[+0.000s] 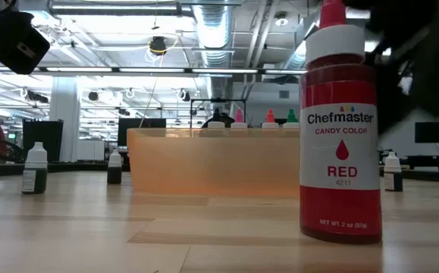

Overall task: Pick & Place food coloring
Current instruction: Put the large red food coloring into the orange bin

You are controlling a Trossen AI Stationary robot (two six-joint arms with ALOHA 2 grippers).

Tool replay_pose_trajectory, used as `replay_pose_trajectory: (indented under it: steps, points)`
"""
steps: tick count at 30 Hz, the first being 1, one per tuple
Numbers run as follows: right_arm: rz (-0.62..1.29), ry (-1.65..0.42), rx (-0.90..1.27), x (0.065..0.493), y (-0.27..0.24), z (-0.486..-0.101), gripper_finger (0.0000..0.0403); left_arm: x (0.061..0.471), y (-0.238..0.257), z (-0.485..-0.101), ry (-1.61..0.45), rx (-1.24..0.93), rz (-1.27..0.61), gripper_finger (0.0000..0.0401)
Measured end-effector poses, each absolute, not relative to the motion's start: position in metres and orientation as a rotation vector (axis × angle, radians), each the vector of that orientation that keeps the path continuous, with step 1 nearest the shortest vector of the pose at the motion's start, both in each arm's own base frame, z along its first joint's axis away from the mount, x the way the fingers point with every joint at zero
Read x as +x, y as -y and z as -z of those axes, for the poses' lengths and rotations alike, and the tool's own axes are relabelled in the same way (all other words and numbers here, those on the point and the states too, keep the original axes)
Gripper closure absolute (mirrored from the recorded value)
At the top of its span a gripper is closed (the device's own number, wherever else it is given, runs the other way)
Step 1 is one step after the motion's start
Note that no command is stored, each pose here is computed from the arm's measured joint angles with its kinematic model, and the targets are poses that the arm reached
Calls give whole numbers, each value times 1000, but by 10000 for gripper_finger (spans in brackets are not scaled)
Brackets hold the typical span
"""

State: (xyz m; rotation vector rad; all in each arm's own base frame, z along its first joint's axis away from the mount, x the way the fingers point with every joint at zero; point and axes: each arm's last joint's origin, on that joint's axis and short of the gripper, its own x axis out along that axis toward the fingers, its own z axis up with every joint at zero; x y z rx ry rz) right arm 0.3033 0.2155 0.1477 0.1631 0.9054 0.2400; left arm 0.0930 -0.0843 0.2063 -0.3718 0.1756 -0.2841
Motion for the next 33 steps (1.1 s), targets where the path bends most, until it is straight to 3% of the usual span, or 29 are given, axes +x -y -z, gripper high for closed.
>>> replay_pose_trajectory:
  steps: [25, 33]
  points:
    - [-169, -887, 205, 313, -206, -142, 163, 93, 85, -206, -188, -387, 319, 198]
    - [-118, -855, 327, 321, -200, -144, 163, 93, 85, -206, -193, -382, 317, 198]
